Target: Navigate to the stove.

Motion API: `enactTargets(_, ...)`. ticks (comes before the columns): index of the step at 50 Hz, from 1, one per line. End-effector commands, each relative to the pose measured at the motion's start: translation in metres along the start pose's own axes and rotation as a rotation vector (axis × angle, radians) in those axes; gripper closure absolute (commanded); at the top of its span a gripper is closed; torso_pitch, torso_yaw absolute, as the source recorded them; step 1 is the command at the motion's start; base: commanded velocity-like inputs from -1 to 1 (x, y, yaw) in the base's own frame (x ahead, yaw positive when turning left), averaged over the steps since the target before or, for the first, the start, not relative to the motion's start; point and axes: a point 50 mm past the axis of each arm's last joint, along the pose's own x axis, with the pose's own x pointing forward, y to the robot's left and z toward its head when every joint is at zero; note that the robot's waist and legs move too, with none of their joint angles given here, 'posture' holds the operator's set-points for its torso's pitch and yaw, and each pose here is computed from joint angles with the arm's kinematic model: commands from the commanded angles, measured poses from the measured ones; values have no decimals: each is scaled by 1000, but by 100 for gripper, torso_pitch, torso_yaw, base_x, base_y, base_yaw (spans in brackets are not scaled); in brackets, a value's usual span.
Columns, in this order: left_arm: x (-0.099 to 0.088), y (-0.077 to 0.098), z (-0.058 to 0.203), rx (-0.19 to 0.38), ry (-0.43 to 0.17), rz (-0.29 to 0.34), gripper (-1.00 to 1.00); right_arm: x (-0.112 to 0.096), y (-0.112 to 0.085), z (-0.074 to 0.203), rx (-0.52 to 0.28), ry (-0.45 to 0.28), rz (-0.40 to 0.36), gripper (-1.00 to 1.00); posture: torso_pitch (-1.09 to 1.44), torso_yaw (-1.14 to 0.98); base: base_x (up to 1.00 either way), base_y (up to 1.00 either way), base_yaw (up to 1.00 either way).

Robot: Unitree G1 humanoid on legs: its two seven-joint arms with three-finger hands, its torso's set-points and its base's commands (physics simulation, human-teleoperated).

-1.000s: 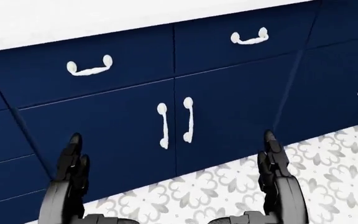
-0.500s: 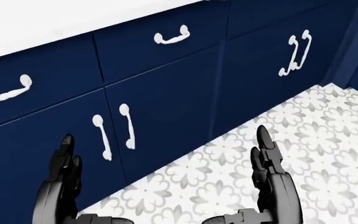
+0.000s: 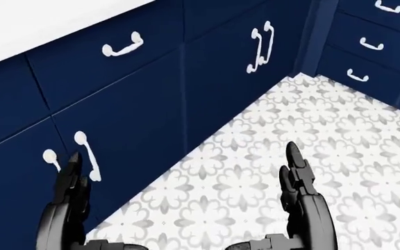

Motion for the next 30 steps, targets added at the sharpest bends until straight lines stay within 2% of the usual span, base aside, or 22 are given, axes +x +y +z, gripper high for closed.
enactTargets(1, 3, -4, 17, -1, -86, -15, -100, 3, -1, 14, -8, -75, -2, -100, 0, 0, 0, 0, -41)
enactTargets(30, 3, -4, 17, -1, -86, -15, -100, 3, -2, 14, -7, -73, -4, -100, 0, 0, 0, 0, -41)
